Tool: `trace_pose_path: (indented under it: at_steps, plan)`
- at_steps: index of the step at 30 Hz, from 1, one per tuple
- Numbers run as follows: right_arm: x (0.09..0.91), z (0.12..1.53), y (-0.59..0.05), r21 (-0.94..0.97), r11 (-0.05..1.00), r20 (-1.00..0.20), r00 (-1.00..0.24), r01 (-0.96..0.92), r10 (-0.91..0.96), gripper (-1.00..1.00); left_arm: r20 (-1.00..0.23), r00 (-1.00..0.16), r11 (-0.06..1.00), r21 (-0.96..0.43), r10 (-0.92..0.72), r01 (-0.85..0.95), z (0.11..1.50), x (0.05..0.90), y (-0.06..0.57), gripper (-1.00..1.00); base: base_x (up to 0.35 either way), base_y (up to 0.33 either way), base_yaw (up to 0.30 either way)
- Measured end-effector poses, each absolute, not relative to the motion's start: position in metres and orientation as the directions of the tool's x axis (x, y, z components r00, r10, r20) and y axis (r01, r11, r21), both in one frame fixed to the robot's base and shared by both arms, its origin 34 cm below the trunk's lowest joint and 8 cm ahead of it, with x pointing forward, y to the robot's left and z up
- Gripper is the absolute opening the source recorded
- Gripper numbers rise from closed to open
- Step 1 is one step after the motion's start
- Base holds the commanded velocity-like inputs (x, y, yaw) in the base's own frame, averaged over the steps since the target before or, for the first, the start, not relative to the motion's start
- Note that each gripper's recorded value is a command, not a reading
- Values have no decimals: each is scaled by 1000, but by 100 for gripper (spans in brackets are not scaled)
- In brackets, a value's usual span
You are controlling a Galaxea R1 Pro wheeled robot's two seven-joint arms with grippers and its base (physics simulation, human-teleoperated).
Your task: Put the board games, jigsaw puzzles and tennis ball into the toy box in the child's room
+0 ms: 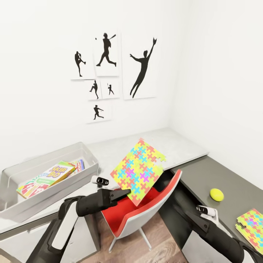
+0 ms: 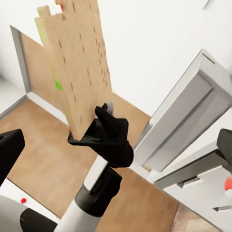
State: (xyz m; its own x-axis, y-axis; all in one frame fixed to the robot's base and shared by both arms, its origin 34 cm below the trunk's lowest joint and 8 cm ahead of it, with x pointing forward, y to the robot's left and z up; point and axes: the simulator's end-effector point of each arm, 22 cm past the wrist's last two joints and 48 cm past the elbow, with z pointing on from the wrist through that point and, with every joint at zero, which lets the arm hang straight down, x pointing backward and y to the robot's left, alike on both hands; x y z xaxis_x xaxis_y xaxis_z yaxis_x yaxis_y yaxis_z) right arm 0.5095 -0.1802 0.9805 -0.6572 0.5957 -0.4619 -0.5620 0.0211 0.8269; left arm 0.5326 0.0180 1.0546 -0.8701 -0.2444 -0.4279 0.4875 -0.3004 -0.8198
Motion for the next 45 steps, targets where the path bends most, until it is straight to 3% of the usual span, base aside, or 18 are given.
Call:
trace_pose_path:
  at_steps: [45]
  plan:
    - [504,1036,-185,785,56,-515,-600,-617,612,100,-478,-841,-311,-783,-254,539,1121,515,15,-100,-10,0,0]
